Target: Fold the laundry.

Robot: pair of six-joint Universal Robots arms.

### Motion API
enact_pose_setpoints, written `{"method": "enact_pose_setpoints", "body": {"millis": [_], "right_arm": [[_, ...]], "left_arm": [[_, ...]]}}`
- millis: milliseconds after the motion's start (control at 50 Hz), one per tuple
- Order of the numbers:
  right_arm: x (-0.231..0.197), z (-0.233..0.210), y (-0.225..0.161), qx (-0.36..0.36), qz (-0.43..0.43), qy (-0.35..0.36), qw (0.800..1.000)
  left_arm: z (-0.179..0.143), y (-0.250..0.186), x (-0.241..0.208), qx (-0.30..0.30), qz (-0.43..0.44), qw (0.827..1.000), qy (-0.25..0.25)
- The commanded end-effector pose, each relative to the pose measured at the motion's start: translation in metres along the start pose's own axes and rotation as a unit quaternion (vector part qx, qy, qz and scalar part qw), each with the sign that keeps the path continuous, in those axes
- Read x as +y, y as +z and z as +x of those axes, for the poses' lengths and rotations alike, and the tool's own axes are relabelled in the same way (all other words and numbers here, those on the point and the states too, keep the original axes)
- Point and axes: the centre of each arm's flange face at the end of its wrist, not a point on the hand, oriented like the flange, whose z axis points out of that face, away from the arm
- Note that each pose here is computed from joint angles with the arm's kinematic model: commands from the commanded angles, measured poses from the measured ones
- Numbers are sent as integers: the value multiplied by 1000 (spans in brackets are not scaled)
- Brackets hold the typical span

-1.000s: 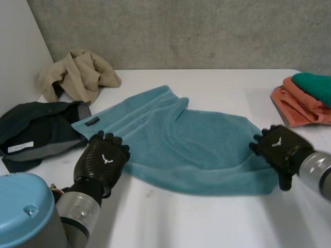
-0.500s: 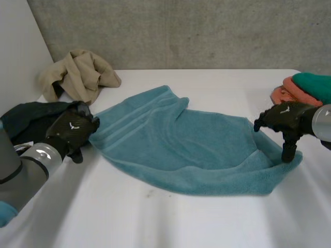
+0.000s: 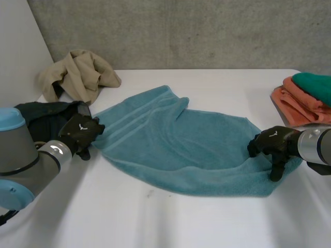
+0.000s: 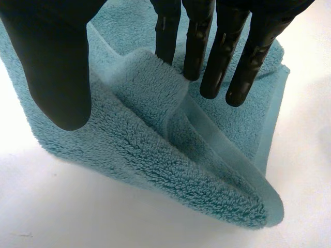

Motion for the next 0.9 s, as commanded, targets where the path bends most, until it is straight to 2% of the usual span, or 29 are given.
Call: {"method": "enact_pose_setpoints", "body": {"millis": [20,180,280,420,760,900], "right_arm": [[2,1,4,9,7,-4,1000],[6,-1,3,4,0,4,1000],[3,2,-1,8,10,39,999],[-7,27,-29,50,65,74,994],[15,51,-32,90,66,104,988],[17,45,-33,84,67,110,988]], "left_arm": [[5,5,4,10,-2,1000,0],[7,13,6,11,-3,1000,2],[6,15,2,9,5,1000,6],[4,19,-5,5,17,1000,10],[22,32,-4,26,20,999,15],[17,40,-6,1,14,1000,20]]}}
